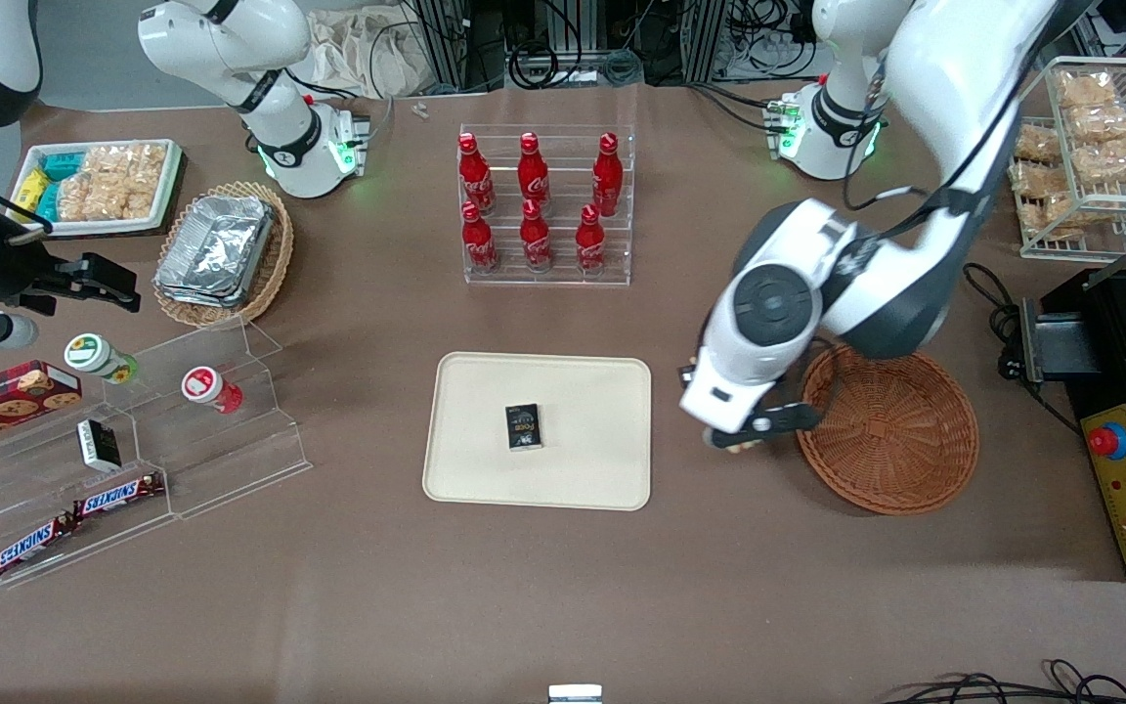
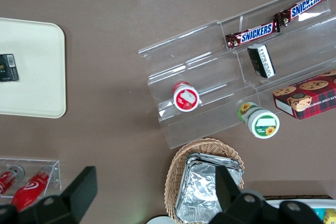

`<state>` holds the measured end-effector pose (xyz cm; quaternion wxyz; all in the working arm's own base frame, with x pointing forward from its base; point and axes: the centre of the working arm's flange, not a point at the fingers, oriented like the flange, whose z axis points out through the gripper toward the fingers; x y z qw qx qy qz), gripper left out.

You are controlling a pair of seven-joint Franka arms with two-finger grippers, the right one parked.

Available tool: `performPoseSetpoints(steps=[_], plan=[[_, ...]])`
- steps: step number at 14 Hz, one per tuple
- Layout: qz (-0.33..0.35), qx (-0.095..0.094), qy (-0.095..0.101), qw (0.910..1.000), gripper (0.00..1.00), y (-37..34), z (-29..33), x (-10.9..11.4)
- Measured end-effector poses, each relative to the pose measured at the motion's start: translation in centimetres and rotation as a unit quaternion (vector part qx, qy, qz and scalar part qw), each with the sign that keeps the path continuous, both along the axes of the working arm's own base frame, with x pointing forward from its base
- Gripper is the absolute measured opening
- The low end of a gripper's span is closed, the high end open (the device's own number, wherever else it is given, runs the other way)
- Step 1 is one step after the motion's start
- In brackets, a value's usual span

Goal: Place sandwich from basket to tray
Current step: 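Carry the sandwich to the cream tray and release it beside the tissue pack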

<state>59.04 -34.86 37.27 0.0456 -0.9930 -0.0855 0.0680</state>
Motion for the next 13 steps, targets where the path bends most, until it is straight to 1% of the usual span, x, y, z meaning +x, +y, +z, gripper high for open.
performPoseSetpoints(steps=[1,2,3,5,6,10,11,13], plan=[[-0.014,-0.002,0.007,0.9999,0.18,-1.3,-1.6,0.0],[-0.026,-0.002,0.009,0.9996,0.18,-2.6,-3.0,0.0],[-0.038,-0.003,0.005,0.9993,0.18,-4.0,-4.2,-0.1],[-0.035,-0.008,-0.015,0.9992,0.18,-6.7,-6.4,-0.1],[-0.029,-0.014,-0.02,0.9993,0.18,-7.5,-7.4,0.0],[-0.025,-0.046,-0.036,0.998,0.18,-9.2,-10.3,0.3],[-0.026,-0.051,-0.043,0.9974,0.17,-9.6,-10.6,0.3],[-0.024,-0.052,-0.065,0.9963,0.19,-10.3,-10.9,0.3]])
